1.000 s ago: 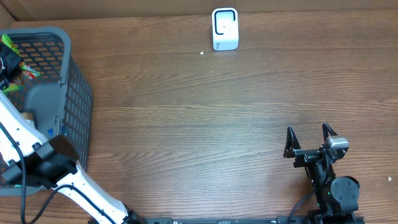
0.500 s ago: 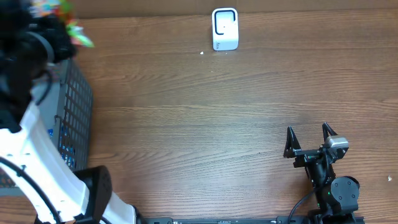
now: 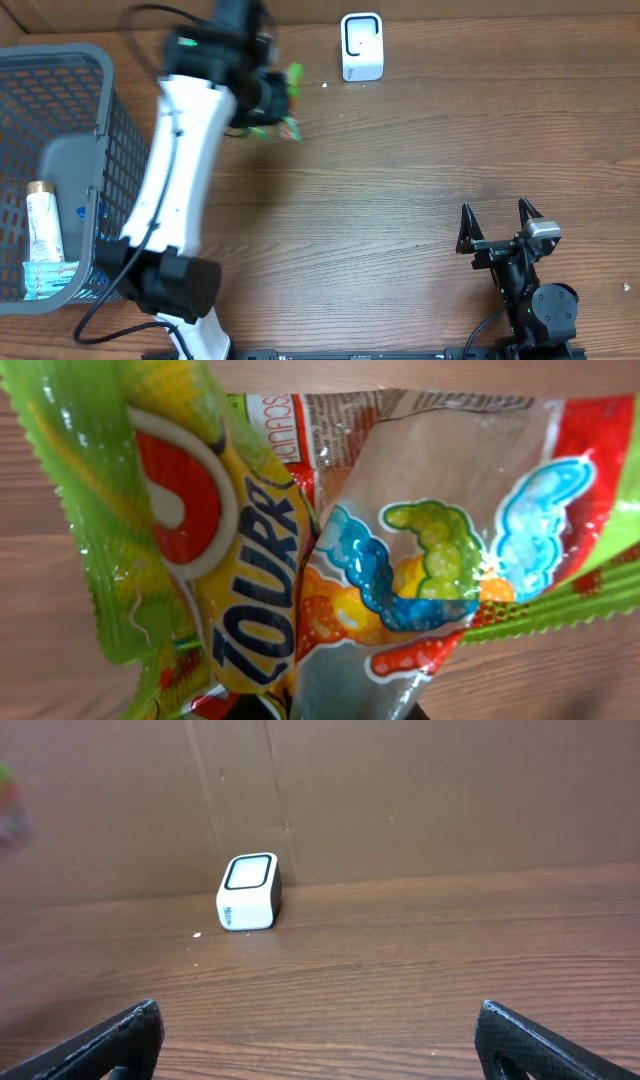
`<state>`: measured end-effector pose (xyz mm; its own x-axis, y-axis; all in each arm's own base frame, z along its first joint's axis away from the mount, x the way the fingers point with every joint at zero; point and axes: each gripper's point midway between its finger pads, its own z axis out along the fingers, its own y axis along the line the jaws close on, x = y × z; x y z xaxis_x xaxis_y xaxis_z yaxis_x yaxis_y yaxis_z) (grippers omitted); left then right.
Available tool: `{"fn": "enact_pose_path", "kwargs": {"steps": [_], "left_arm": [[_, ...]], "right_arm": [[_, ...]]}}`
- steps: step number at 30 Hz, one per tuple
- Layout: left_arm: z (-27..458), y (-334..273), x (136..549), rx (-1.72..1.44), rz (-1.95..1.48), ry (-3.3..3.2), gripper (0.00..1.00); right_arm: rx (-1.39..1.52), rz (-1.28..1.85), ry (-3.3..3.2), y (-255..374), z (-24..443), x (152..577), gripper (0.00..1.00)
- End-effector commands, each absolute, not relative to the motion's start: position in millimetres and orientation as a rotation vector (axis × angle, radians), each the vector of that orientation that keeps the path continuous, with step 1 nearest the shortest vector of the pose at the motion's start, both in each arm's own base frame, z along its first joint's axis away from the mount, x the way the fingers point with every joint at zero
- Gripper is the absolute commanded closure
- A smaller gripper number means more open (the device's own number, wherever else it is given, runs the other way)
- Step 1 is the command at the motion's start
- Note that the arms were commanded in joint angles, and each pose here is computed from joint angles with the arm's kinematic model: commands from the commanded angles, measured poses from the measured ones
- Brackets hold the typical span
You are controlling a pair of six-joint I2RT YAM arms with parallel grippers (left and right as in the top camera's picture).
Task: Scan the item barcode
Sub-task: 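Lift the Haribo bag out and place it on the table center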
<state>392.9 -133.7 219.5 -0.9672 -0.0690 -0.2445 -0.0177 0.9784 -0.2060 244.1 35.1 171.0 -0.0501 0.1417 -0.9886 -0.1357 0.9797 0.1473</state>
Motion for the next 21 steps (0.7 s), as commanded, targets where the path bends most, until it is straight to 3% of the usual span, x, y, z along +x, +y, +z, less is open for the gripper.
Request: {"fn": "enact_pose_path", "kwargs": {"steps": [1,8,9,12,15,18,21], "left_arm": [[190,-170,380,-0.109,-0.367,2.907,0.96],[122,-209,367,-0.195,-0.408,2.936,0.96],[117,-211,365,-0.186,-0.411,2.94,0.91],[105,-213,357,-0.171,-0.403,2.961,0.48],[106,-213,356,-0.148,-0.401,2.966,0.26],[120,-214,359,-0.081,-0.429,2.952,0.18],[156,-205,368,-0.053,-0.391,2.911,0.18]], "right_arm": [[-0.003,0.233,1.598,37,170,244,0.0],[-0.003,0.233,1.598,37,170,244,0.0],[-0.003,0.233,1.598,37,170,244,0.0],[-0.003,0.233,1.598,37,170,244,0.0],[-0.003,0.233,1.598,37,170,244,0.0],[-0.003,0.234,1.598,37,170,244,0.0],[-0.003,0.233,1.598,37,170,244,0.0]]}}
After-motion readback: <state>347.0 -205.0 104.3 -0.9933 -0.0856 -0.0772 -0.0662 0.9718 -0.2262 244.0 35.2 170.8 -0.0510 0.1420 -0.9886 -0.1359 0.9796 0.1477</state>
